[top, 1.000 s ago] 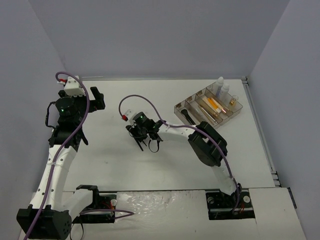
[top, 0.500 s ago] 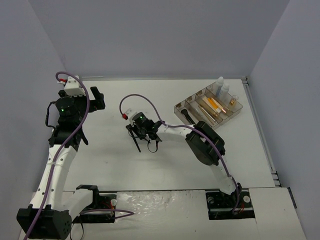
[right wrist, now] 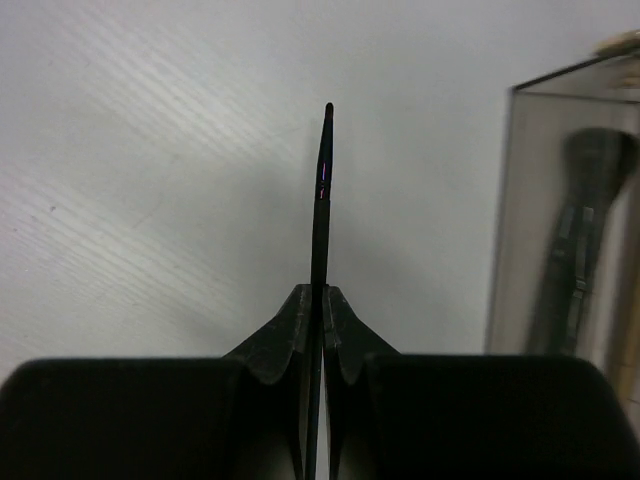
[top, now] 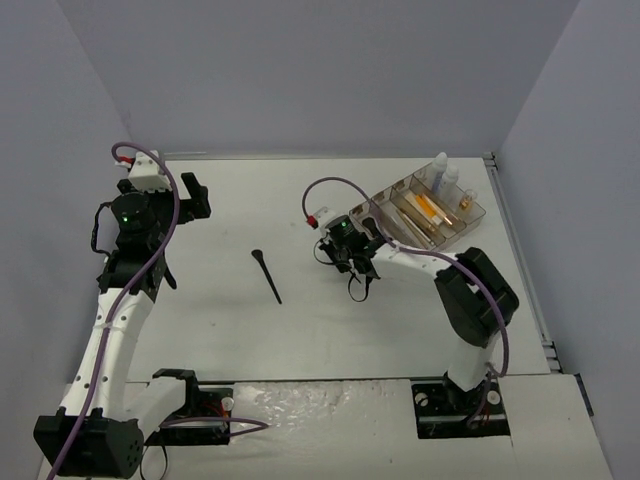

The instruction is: Organize the makeup

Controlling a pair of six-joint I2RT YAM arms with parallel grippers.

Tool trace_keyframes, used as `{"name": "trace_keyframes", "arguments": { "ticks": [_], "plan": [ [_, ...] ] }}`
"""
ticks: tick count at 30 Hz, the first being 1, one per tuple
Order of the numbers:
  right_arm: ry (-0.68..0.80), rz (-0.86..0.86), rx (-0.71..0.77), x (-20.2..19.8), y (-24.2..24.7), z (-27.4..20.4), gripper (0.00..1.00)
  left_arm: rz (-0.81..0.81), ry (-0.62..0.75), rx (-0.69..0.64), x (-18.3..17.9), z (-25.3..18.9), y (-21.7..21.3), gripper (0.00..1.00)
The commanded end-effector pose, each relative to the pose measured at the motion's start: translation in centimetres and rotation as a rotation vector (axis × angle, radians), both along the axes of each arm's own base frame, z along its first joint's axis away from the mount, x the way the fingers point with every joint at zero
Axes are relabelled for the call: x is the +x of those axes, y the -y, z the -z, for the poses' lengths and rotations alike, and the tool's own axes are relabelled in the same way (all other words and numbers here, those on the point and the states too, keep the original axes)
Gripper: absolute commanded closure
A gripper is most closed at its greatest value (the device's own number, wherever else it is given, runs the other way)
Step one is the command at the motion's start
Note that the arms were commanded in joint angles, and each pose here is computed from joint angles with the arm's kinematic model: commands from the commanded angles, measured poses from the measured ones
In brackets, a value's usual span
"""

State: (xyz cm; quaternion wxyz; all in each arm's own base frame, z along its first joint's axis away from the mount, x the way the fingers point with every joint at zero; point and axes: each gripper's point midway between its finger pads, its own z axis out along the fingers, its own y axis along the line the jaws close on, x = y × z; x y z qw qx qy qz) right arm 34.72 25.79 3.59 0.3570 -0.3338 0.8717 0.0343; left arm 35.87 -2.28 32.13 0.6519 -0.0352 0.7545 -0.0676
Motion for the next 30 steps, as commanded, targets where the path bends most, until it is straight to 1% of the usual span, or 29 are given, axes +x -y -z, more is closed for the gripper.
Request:
{"name": "trace_keyframes", "arguments": {
  "ticks": [1,5,10,14,20,23,25,30],
  "plan": [
    [0.187,0.044,0.029,2.0,4.3,-8.5,1.0,0.0,0.11,0.0,0.3,-3.5,-0.2,0.03],
    [0.22,0.113,0.013,3.0,8.7,-10.4,1.0,-0.008,0.116,0.019,0.1,-3.7,-0.4,0.03],
    [0.225,0.167,0.016,4.4,11.6,-11.0,1.0,-0.021,0.118,0.047,0.0,-3.8,-0.8,0.03],
    [0.175,0.152,0.02,5.3,12.2,-9.3,1.0,-0.02,0.115,0.051,0.0,-3.7,-0.8,0.03],
    [0.165,0.119,-0.003,6.4,12.3,-8.1,0.99,-0.017,0.115,0.052,0.0,-3.7,-0.8,0.03],
    [0.169,0.118,-0.004,6.8,12.3,-8.2,0.88,-0.017,0.115,0.051,0.0,-3.7,-0.8,0.03],
    [0.179,0.122,0.014,7.0,12.0,-8.8,0.7,-0.01,0.112,0.047,0.1,-3.6,-0.6,0.03],
    [0.176,0.132,0.112,6.5,9.5,-10.1,0.5,-0.005,0.119,0.039,0.0,-3.9,-0.5,0.03]
  ]
}}
